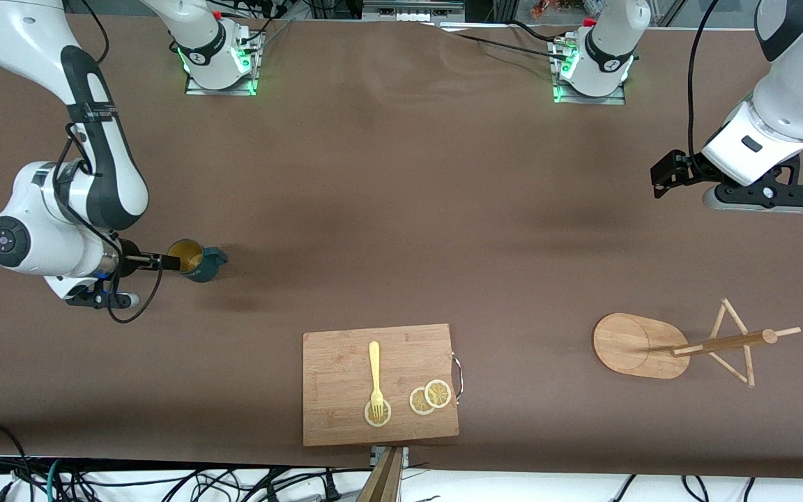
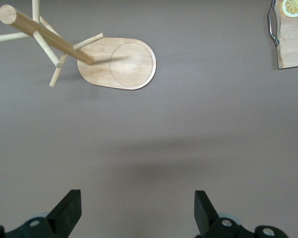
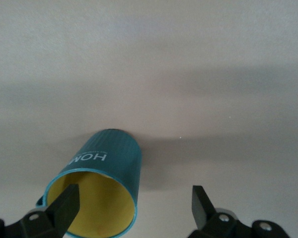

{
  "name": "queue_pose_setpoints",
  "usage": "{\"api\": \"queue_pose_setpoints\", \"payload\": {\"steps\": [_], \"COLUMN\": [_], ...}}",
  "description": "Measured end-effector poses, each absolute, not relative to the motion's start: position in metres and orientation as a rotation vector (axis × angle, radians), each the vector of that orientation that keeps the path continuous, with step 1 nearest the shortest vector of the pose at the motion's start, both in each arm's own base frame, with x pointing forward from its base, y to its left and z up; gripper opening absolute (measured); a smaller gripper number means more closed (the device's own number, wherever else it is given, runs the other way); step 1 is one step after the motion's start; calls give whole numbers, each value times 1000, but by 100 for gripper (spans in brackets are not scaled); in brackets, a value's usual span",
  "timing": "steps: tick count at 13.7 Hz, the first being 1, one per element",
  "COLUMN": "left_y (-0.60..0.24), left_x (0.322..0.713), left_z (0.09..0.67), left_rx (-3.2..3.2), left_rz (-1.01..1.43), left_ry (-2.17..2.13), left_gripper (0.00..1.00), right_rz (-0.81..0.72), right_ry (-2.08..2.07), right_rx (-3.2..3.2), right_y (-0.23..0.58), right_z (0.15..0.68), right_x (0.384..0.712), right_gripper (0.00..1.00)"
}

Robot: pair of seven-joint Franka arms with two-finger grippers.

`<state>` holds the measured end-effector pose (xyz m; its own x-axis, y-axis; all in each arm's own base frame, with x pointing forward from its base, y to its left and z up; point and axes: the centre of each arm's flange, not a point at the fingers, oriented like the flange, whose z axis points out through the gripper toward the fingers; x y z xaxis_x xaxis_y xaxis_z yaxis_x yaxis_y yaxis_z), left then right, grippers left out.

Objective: Pass cup and hang on rack
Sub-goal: 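Close the right gripper on the teal mug's rim wall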

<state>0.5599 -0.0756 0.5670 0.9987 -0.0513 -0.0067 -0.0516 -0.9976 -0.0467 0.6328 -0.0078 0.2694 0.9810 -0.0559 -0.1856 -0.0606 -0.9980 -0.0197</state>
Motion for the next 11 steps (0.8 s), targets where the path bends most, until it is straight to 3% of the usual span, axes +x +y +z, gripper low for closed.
{"api": "queue_pose_setpoints", "payload": {"steps": [9, 11], "left_y": [-87, -87], "left_x": [558, 558], "left_z": [567, 567], "left_rx": [-3093, -3093], "left_rz": [7, 7], "left_ry": [112, 112], "left_gripper": [100, 100], "right_rz": [257, 238], "right_ry": [17, -30], "right_rx": [-3105, -3105], "right_y": [-6, -6], "right_z": [239, 240], "right_x": [617, 618], "right_gripper": [100, 96]}}
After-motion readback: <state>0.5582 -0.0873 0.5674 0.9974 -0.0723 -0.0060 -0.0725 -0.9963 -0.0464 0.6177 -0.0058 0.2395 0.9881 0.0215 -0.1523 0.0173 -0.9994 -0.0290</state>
